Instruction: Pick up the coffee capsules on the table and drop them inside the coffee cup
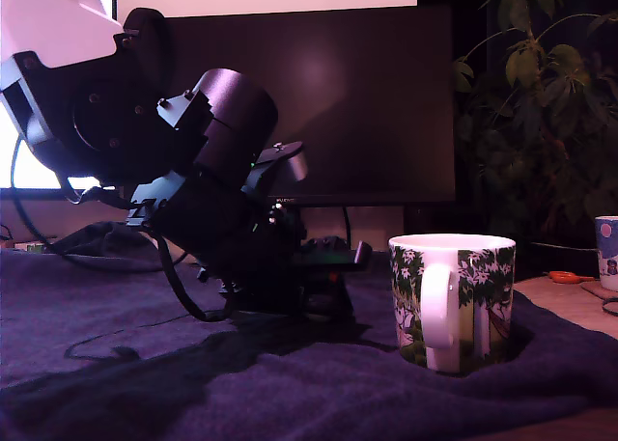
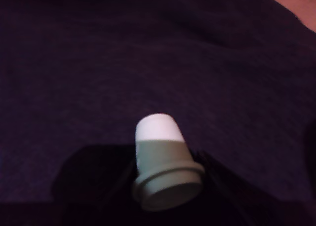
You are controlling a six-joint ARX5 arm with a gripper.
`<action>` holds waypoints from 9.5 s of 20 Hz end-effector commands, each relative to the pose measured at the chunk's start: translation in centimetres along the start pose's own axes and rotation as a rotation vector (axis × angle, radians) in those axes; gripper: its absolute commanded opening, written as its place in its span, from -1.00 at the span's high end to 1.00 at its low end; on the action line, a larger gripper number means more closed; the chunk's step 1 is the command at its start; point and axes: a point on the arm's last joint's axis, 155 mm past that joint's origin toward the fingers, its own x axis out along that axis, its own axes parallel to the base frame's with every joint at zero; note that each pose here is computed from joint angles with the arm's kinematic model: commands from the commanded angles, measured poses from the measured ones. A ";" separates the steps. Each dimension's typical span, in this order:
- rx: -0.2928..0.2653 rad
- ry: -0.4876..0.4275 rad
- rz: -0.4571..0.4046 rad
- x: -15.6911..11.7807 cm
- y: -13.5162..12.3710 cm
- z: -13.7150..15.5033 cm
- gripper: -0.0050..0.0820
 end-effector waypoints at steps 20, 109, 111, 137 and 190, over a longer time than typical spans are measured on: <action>0.108 0.042 -0.111 -3.4 -2.2 1.5 -0.16; 0.352 0.283 -0.487 -7.3 -13.3 3.6 0.55; 0.352 0.284 -0.487 -7.3 -13.3 3.6 0.55; 0.330 0.252 -0.493 -10.0 -12.1 6.1 0.93; -0.127 0.174 -0.057 -16.4 1.7 0.2 0.42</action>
